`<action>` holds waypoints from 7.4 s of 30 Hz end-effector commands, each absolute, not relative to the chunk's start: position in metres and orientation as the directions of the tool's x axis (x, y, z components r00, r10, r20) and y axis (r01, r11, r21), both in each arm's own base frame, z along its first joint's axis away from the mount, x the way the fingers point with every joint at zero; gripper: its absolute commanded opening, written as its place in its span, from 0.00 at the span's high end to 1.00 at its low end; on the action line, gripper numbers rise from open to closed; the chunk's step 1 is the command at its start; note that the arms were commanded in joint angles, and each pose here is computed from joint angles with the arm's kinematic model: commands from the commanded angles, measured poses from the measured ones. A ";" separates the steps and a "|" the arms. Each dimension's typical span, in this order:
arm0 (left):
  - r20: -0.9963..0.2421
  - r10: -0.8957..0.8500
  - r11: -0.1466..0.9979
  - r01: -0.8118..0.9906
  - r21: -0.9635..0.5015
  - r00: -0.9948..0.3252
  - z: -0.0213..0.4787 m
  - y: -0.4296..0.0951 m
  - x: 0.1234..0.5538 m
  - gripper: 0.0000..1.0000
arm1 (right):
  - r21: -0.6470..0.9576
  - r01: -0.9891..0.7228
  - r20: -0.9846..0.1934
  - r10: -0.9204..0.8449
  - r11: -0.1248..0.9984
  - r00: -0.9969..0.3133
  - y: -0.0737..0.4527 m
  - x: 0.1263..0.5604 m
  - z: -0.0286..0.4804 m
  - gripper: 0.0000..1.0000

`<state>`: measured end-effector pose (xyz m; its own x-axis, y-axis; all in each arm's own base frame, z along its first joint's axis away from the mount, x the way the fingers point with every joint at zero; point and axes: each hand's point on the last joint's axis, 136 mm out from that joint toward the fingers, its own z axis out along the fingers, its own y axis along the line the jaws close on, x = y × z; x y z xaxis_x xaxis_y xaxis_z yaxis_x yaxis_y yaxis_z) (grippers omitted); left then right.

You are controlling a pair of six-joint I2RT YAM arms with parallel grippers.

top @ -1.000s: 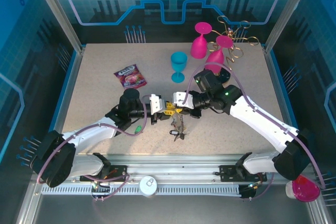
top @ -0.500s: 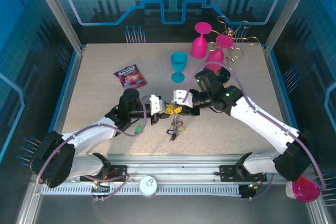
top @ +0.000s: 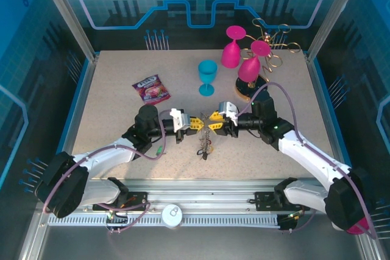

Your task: Put the keys on the keyring

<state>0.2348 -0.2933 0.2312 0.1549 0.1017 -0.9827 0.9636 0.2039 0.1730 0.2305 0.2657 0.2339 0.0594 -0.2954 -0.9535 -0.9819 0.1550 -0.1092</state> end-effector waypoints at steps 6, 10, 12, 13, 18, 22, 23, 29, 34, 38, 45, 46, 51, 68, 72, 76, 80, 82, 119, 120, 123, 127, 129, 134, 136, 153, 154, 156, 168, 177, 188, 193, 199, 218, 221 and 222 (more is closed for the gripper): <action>-0.981 0.053 0.164 0.968 0.191 0.185 0.240 -0.297 0.227 1.00 | -0.107 -0.992 -0.972 -0.215 0.072 0.090 0.277 0.222 0.245 0.73; -0.981 0.051 0.161 0.968 0.191 0.185 0.241 -0.298 0.227 1.00 | -0.103 -0.993 -0.972 -0.216 0.062 0.087 0.279 0.221 0.244 0.75; -0.982 0.051 0.162 0.968 0.190 0.184 0.241 -0.297 0.227 1.00 | -0.102 -0.993 -0.972 -0.215 0.052 0.089 0.281 0.221 0.244 0.78; -0.982 0.049 0.159 0.969 0.189 0.183 0.241 -0.298 0.227 1.00 | -0.102 -0.994 -0.973 -0.214 0.047 0.090 0.282 0.220 0.245 0.79; -0.982 0.035 0.150 0.971 0.187 0.184 0.243 -0.298 0.225 1.00 | -0.097 -0.995 -0.972 -0.218 0.033 0.088 0.287 0.220 0.243 0.80; -0.983 0.030 0.145 0.972 0.186 0.183 0.244 -0.298 0.224 1.00 | -0.094 -0.995 -0.972 -0.221 0.028 0.085 0.289 0.222 0.242 0.92; -0.983 0.031 0.147 0.971 0.186 0.184 0.244 -0.298 0.224 1.00 | -0.094 -0.995 -0.971 -0.221 0.027 0.086 0.289 0.222 0.243 0.99; -0.982 0.079 0.204 0.961 0.187 0.174 0.238 -0.296 0.235 0.87 | -0.108 -0.993 -0.956 -0.278 0.042 0.092 0.286 0.224 0.245 1.00; -0.971 0.176 0.212 0.957 0.199 0.163 0.227 -0.294 0.240 0.87 | -0.113 -0.992 -0.902 -0.424 0.048 0.083 0.280 0.225 0.237 1.00; -0.966 0.202 0.209 0.956 0.205 0.163 0.225 -0.293 0.241 0.86 | -0.139 -0.990 -0.827 -0.553 0.032 0.099 0.276 0.223 0.225 1.00; -0.965 0.212 0.198 0.960 0.199 0.156 0.223 -0.294 0.240 0.86 | -0.175 -0.984 -0.748 -0.648 -0.016 0.144 0.282 0.219 0.223 1.00; -0.965 0.211 0.198 0.960 0.197 0.154 0.224 -0.294 0.240 0.87 | -0.177 -0.984 -0.742 -0.654 -0.024 0.149 0.284 0.218 0.223 1.00; -0.966 0.210 0.191 0.963 0.193 0.152 0.224 -0.294 0.239 0.95 | -0.192 -0.980 -0.709 -0.683 -0.055 0.177 0.290 0.214 0.222 1.00; -0.962 0.111 0.175 0.948 0.264 0.248 0.240 -0.292 0.226 1.00 | -0.179 -0.977 -0.930 -0.344 0.116 0.129 0.272 0.225 0.239 0.70; -0.964 0.099 0.165 0.951 0.262 0.248 0.241 -0.293 0.224 1.00 | -0.157 -0.983 -0.942 -0.312 0.092 0.121 0.276 0.223 0.238 0.71; -0.964 0.094 0.164 0.951 0.261 0.248 0.241 -0.293 0.224 1.00 | -0.148 -0.985 -0.944 -0.308 0.085 0.115 0.278 0.224 0.235 0.73; -0.965 0.093 0.158 0.953 0.258 0.245 0.241 -0.294 0.223 1.00 | -0.144 -0.987 -0.947 -0.300 0.075 0.116 0.280 0.224 0.236 0.75; -0.965 0.092 0.156 0.954 0.256 0.244 0.241 -0.294 0.223 1.00 | -0.146 -0.987 -0.947 -0.298 0.071 0.118 0.282 0.225 0.235 0.78; -0.957 0.221 0.175 0.957 0.231 0.191 0.221 -0.296 0.234 1.00 | -0.188 -0.982 -0.776 -0.614 0.008 0.144 0.285 0.218 0.235 1.00; -0.956 0.219 0.173 0.956 0.236 0.196 0.221 -0.296 0.233 1.00 | -0.197 -0.980 -0.791 -0.595 0.027 0.143 0.283 0.220 0.237 0.94; -0.953 0.201 0.164 0.952 0.259 0.225 0.225 -0.296 0.230 1.00 | -0.224 -0.971 -0.843 -0.518 0.088 0.148 0.275 0.225 0.244 0.74; -0.941 0.152 0.145 0.935 0.325 0.303 0.232 -0.295 0.220 1.00 | -0.240 -0.965 -0.889 -0.424 0.109 0.174 0.267 0.220 0.240 0.73; -0.920 0.114 0.104 0.916 0.387 0.376 0.232 -0.295 0.210 1.00 | -0.245 -0.965 -0.892 -0.412 0.099 0.184 0.267 0.216 0.234 0.73; -0.894 0.076 0.070 0.892 0.447 0.442 0.233 -0.296 0.202 1.00 | -0.239 -0.969 -0.890 -0.412 0.056 0.196 0.271 0.210 0.223 0.73; -0.880 0.071 0.082 0.877 0.474 0.469 0.235 -0.295 0.203 1.00 | -0.252 -0.967 -0.885 -0.414 0.041 0.213 0.272 0.208 0.220 0.73; -0.667 0.219 0.135 0.655 0.743 0.712 0.228 -0.296 0.203 1.00 | -0.406 -0.914 -0.821 -0.441 0.005 0.362 0.278 0.208 0.202 0.77; -0.656 0.226 0.133 0.644 0.753 0.720 0.227 -0.296 0.203 1.00 | -0.415 -0.910 -0.819 -0.438 0.004 0.371 0.278 0.208 0.202 0.77; -0.635 0.242 0.132 0.623 0.771 0.734 0.226 -0.297 0.204 1.00 | -0.429 -0.903 -0.814 -0.433 0.001 0.386 0.279 0.207 0.203 0.78; -0.584 0.308 0.142 0.570 0.809 0.751 0.223 -0.296 0.210 1.00 | -0.478 -0.878 -0.790 -0.457 0.039 0.409 0.274 0.214 0.202 0.76; -0.708 0.375 0.295 0.647 0.703 0.598 0.240 -0.286 0.234 1.00 | -0.404 -0.851 -0.866 -0.439 0.336 0.238 0.243 0.245 0.222 0.70; -0.923 0.380 0.743 0.614 0.265 -0.061 0.237 -0.225 0.307 1.00 | -0.211 -0.823 -0.883 -0.463 0.528 -0.070 0.231 0.238 0.199 0.81; -0.931 0.252 0.886 0.449 0.112 -0.264 0.233 -0.181 0.332 1.00 | -0.053 -0.840 -0.888 -0.411 0.539 -0.208 0.260 0.218 0.185 0.83; -0.914 0.092 0.970 0.244 -0.008 -0.395 0.216 -0.129 0.356 1.00 | 0.122 -0.863 -0.828 -0.429 0.491 -0.361 0.324 0.198 0.158 0.80; -0.927 -0.047 0.993 0.082 -0.083 -0.371 0.208 -0.087 0.365 1.00 | 0.382 -0.755 -0.518 -0.553 0.532 -0.652 0.458 0.187 0.056 0.78; -0.927 -0.046 0.993 0.084 -0.083 -0.373 0.207 -0.088 0.365 1.00 | 0.370 -0.748 -0.497 -0.562 0.552 -0.661 0.460 0.191 0.046 0.78; -0.927 -0.045 0.993 0.085 -0.082 -0.373 0.206 -0.087 0.365 1.00 | 0.369 -0.745 -0.493 -0.562 0.556 -0.664 0.460 0.193 0.045 0.78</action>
